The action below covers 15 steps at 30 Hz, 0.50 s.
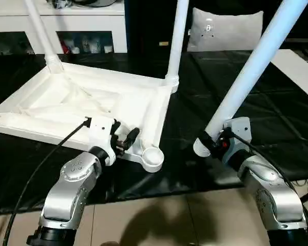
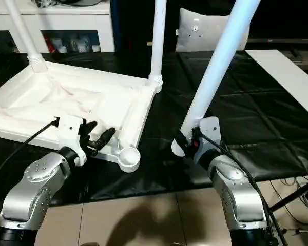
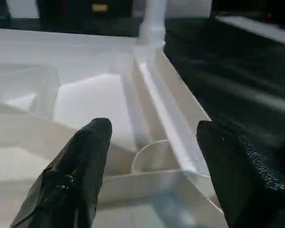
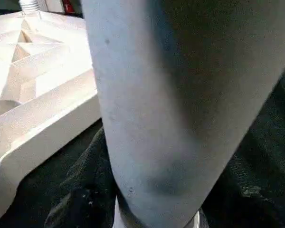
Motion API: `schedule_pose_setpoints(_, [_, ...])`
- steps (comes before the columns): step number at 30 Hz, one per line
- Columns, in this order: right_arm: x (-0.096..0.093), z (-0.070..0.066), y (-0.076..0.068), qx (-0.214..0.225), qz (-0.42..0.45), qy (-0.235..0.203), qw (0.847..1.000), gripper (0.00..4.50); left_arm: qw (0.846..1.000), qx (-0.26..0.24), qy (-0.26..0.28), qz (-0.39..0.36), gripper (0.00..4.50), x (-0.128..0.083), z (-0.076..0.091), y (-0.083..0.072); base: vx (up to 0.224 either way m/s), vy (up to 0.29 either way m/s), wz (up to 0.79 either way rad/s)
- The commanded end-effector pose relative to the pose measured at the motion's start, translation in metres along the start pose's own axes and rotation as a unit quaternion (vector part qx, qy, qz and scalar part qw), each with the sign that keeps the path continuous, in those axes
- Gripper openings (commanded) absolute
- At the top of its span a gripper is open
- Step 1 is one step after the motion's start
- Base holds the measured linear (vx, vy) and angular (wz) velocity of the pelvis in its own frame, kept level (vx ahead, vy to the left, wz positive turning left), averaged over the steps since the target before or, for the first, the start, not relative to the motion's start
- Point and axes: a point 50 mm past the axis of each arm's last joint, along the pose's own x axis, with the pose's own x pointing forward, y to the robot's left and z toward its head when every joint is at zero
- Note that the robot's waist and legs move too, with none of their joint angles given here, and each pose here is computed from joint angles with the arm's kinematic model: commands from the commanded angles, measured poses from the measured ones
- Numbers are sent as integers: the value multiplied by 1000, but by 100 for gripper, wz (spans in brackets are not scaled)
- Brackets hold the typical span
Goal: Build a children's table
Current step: Move to table
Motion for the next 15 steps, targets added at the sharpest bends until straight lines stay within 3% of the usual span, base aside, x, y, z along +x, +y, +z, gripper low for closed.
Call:
schedule_pose_setpoints(1, [1,8,5,-4,10,-14,1000,187,1000,1,2,24,326,-5,-1,7,-50,33,51])
schedule_pose_setpoints(4, [0,7,3,-3,7,-19,1000,187,998,32,-4,56,326,-7,0,9,-55,88,51])
schedule_pose_setpoints(6, [0,6,1,24,-2,-22,999,187,998,24,-5,65,326,-8,-1,10,-56,113,29])
schedule_pose_setpoints(9, [0,6,1,12,0,-19,1000,187,997,10,-15,80,326,-9,0,12,-45,91,17])
schedule_pose_setpoints(15, [-3,3,1,29,-14,-21,999,187,993,7,-28,110,326,-14,4,16,-52,-79,-5])
